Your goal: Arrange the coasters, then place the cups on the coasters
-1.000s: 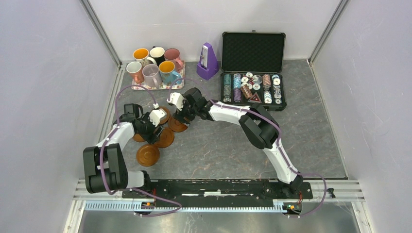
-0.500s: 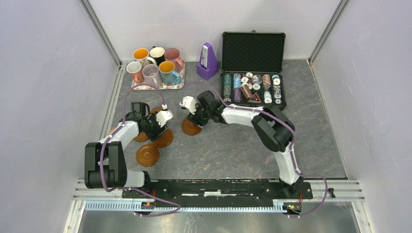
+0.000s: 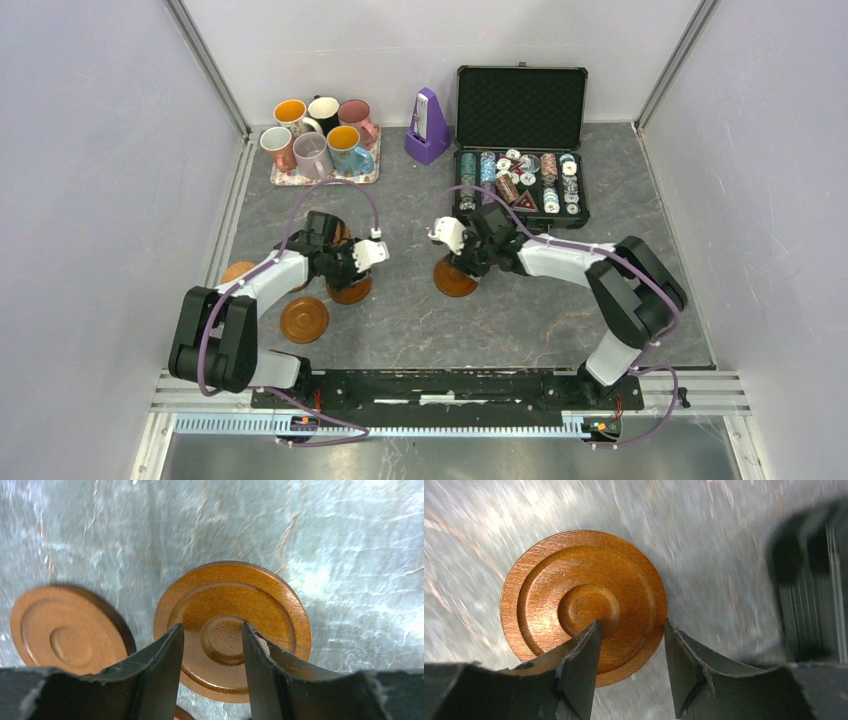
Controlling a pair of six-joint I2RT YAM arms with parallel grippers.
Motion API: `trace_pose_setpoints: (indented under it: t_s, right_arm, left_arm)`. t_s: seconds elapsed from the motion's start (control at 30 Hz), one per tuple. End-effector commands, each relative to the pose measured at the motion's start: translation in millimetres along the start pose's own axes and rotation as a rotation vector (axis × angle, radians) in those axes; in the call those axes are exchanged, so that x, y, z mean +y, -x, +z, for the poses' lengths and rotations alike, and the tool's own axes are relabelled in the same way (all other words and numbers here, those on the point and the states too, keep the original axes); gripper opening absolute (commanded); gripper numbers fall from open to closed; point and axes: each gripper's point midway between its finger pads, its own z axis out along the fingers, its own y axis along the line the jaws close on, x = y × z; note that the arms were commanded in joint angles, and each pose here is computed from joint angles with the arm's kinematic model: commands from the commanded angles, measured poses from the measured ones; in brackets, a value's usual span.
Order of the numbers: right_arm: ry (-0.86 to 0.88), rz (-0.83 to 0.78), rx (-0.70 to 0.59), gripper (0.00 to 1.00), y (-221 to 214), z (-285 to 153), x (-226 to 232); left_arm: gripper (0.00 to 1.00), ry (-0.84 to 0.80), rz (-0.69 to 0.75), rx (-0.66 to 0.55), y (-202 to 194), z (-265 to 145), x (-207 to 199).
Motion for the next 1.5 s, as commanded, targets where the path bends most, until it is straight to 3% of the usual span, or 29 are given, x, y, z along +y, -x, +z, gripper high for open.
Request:
trace_pose_setpoints:
  t_s: [0.0, 0.17, 0.47, 0.57, 0.7, 1.03, 1.47]
  right_arm:
    - [0.023, 0.022, 0.256, 0.54, -97.8, -35.0, 8.1]
    - [-0.002, 0.002, 0.327, 0.53, -142.2, -69.1, 4.8]
    - [-0.083, 0.111, 0.42, 0.51, -212.6, -124.2, -15.1]
    - [-0.108, 0.158, 0.436, 0.51, -233.7, -140.5, -20.9]
    - [-0.133, 0.211, 0.456, 0.5, -258.0, -159.6, -31.6]
    - [-0.106, 0.311, 0.441, 0.5, -292.6, -192.0, -57.7]
    - [-0.13, 0.388, 0.427, 0.48, -301.6, -199.9, -94.5]
  left_arm:
    - [0.54, -0.119, 0.089, 0.06, 3.0, 14.2, -26.7]
    - [0.54, -0.19, 0.07, 0.029, 45.1, 26.9, -29.5]
    - [0.53, -0.243, 0.102, -0.012, 121.4, 69.0, -51.2]
    - [0.48, -0.199, 0.201, 0.108, 125.3, 88.7, -54.1]
    - [0.48, -0.216, 0.156, 0.086, 154.3, 97.0, -51.7]
    - [0.5, -0.294, 0.172, 0.011, 254.6, 127.9, -94.8]
    - [0.5, -0.295, -0.017, -0.072, 338.2, 179.7, -111.3]
